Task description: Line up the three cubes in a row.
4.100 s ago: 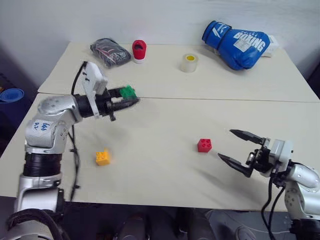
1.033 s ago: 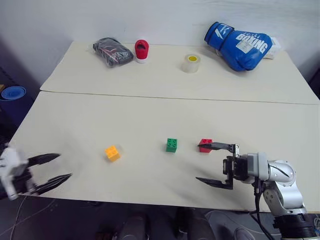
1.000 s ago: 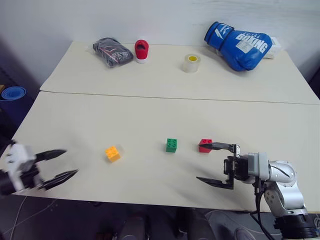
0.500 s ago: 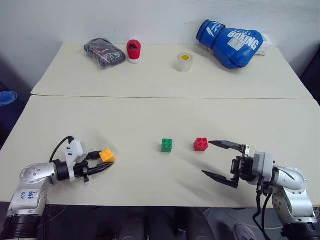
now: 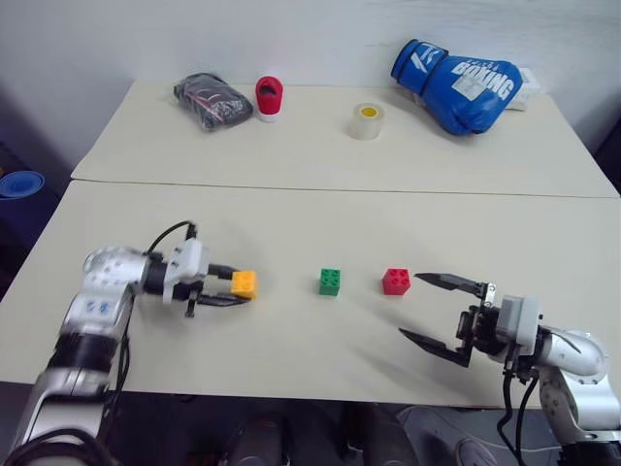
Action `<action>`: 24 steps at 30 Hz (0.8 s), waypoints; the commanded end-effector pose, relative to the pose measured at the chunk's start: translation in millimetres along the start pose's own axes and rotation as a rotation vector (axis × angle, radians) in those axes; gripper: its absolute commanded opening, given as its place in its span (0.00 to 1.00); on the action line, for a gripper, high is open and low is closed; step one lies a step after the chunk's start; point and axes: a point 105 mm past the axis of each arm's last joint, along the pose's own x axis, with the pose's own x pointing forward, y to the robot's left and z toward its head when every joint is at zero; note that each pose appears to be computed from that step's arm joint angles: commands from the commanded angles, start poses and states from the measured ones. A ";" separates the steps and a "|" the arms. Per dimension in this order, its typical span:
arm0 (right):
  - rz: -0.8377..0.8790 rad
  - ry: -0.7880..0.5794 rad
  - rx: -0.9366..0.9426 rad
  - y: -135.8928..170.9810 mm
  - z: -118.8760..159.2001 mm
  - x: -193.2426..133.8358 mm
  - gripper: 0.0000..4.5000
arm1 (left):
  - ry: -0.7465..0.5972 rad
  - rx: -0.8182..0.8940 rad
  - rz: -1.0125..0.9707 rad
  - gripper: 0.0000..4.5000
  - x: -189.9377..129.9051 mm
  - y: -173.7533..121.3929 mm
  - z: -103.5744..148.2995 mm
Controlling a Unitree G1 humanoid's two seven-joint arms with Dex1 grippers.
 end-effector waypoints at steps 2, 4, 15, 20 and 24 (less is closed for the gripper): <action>-0.043 -0.006 -0.031 -5.8 9.4 -5.2 1.00 | 0.011 0.001 -0.055 0.33 17.6 11.2 -8.7; -0.057 0.001 -0.030 -4.0 10.3 -7.5 1.00 | -0.003 -0.013 -0.090 0.33 25.2 12.2 -9.0; -0.111 0.034 -0.021 -3.5 8.2 -17.5 1.00 | 0.038 -0.051 -0.146 0.41 23.0 9.4 -20.0; -0.099 0.033 -0.020 -9.9 5.2 -16.0 1.00 | 0.026 -0.035 -0.084 0.75 7.3 15.1 -15.4; -0.057 0.042 -0.035 -21.0 7.2 -18.3 1.00 | -0.005 -0.027 0.001 1.00 -22.3 16.2 -5.1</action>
